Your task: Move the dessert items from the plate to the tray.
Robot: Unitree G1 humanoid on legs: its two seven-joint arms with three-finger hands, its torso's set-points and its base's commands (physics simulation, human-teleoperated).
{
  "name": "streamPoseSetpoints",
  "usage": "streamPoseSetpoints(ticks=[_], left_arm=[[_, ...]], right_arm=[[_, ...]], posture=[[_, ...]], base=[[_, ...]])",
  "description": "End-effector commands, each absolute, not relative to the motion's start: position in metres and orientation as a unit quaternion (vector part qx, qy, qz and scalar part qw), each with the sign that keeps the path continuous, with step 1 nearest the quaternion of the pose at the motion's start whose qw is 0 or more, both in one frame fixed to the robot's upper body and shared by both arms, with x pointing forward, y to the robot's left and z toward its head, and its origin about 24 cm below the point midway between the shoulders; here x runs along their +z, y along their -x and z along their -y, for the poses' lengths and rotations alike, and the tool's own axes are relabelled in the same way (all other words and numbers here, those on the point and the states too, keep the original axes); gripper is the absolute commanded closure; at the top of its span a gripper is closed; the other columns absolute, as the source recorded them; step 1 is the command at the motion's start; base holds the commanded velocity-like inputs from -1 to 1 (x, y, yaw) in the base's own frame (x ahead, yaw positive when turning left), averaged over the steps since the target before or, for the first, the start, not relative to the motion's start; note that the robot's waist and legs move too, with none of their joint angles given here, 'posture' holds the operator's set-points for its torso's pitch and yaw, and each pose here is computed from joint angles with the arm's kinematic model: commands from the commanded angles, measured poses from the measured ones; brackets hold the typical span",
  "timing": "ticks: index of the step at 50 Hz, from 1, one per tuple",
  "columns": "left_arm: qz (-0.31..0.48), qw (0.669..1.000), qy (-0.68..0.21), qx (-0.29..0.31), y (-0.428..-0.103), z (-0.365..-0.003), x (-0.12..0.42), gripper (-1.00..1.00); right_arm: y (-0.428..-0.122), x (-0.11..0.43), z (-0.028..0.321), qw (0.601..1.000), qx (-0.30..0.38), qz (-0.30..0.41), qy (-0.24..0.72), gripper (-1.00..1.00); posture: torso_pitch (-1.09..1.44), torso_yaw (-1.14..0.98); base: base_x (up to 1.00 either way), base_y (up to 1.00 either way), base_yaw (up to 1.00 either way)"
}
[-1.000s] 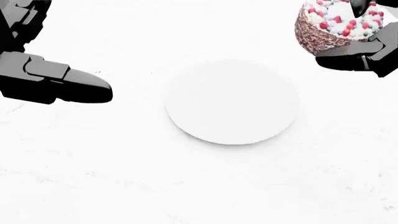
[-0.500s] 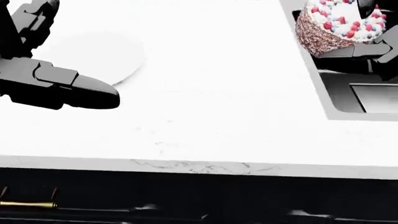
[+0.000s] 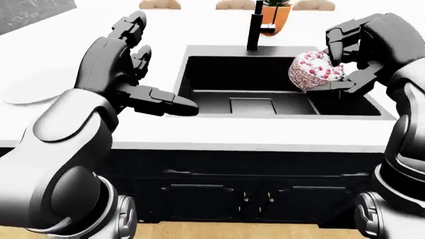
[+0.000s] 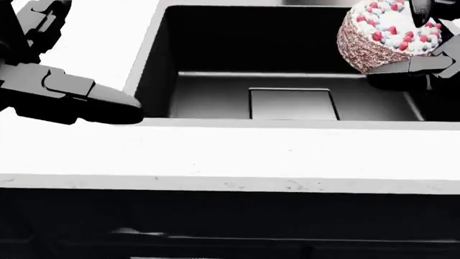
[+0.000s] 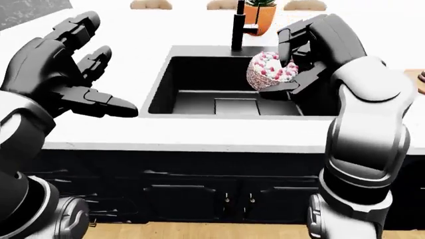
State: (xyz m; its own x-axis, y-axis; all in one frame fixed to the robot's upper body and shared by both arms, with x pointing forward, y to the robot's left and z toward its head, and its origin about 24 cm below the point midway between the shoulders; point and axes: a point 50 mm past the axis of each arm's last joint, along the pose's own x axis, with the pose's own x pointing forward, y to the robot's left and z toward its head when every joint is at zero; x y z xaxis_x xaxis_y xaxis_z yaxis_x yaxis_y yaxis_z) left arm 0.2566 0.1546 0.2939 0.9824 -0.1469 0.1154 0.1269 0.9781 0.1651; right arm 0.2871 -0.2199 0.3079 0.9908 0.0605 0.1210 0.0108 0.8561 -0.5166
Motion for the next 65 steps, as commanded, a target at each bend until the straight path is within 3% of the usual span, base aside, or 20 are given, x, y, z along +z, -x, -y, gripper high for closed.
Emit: streamPoseSetpoints(ticks=[1, 52, 65], left_arm=[[0.101, 0.989, -0.082, -0.075, -0.2520, -0.1513, 0.3034, -1.00], [0.106, 0.988, -0.085, -0.078, -0.2499, -0.1475, 0.3095, -1.00], [0.106, 0.988, -0.086, -0.077, -0.2509, -0.1486, 0.3095, -1.00]], right_arm=[[-0.2707, 0.3341, 0.2322, 0.950, -0.051, 0.135, 0.277, 0.98], [-0.2644, 0.3382, 0.2366, 0.950, -0.049, 0.142, 0.275, 0.97], [-0.2642, 0.3389, 0.2342, 0.949, -0.042, 0.146, 0.277, 0.96]], posture=[[0.00, 0.00], [0.00, 0.00], [0.00, 0.00]], base=[[0.00, -1.00, 0.00], [0.00, -1.00, 0.00], [0.00, -0.07, 0.00]])
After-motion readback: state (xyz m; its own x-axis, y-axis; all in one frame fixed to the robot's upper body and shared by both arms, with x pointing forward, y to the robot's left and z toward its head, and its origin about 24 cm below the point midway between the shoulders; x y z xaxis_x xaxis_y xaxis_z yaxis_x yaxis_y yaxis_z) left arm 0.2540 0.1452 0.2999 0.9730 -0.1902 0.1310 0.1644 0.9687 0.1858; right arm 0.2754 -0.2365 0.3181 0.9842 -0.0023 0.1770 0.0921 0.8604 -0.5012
